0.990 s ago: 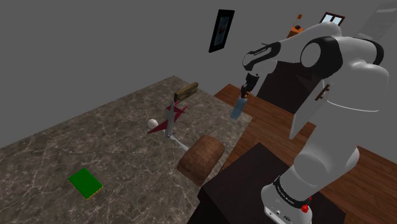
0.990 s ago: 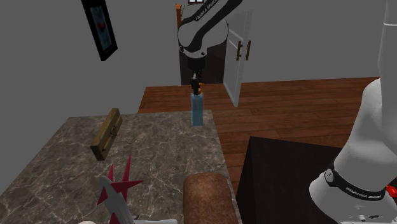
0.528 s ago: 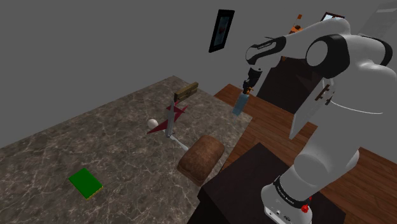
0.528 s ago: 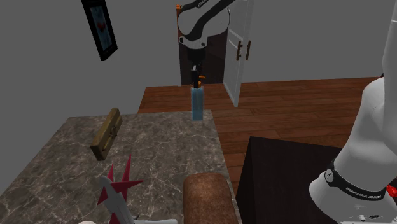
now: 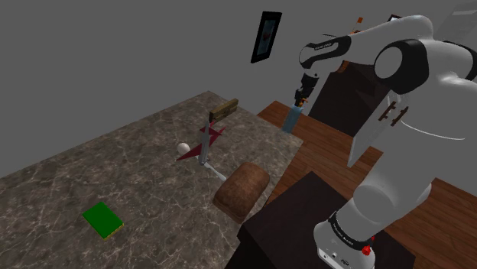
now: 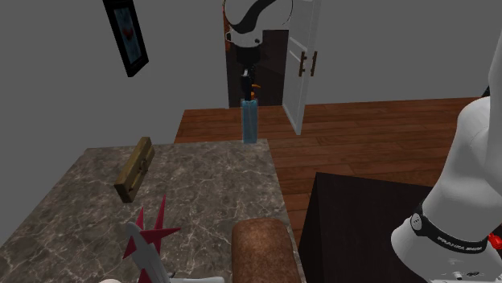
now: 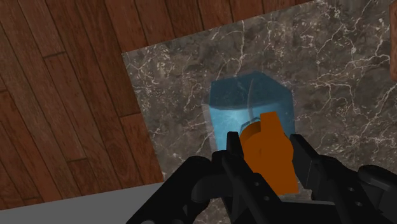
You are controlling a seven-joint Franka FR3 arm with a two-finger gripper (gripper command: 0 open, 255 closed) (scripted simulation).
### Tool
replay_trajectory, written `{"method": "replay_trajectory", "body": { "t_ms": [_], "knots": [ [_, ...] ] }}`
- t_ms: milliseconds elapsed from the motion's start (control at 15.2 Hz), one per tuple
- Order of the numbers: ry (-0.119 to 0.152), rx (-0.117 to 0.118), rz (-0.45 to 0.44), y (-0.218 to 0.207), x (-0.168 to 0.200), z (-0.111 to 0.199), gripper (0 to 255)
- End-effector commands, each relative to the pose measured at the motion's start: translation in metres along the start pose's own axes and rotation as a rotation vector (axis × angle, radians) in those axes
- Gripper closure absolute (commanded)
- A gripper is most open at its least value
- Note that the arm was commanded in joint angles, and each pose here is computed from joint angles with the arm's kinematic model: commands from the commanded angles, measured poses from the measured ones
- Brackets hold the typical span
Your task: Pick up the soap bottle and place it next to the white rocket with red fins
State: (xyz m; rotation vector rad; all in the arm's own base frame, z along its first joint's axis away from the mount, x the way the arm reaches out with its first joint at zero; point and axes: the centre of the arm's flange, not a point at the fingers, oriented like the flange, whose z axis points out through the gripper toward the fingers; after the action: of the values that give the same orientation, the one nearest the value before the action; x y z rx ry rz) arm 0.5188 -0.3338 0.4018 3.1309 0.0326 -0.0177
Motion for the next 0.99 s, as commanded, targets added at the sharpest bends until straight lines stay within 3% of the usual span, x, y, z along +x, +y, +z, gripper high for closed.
{"method": "replay_trajectory", "body": {
  "t_ms": [0,924],
  "knots": [
    [0.0,0.0,0.0,0.0,0.0,-0.012,255],
    [0.0,0.0,0.0,0.001,-0.001,-0.086,255]
  ]
}}
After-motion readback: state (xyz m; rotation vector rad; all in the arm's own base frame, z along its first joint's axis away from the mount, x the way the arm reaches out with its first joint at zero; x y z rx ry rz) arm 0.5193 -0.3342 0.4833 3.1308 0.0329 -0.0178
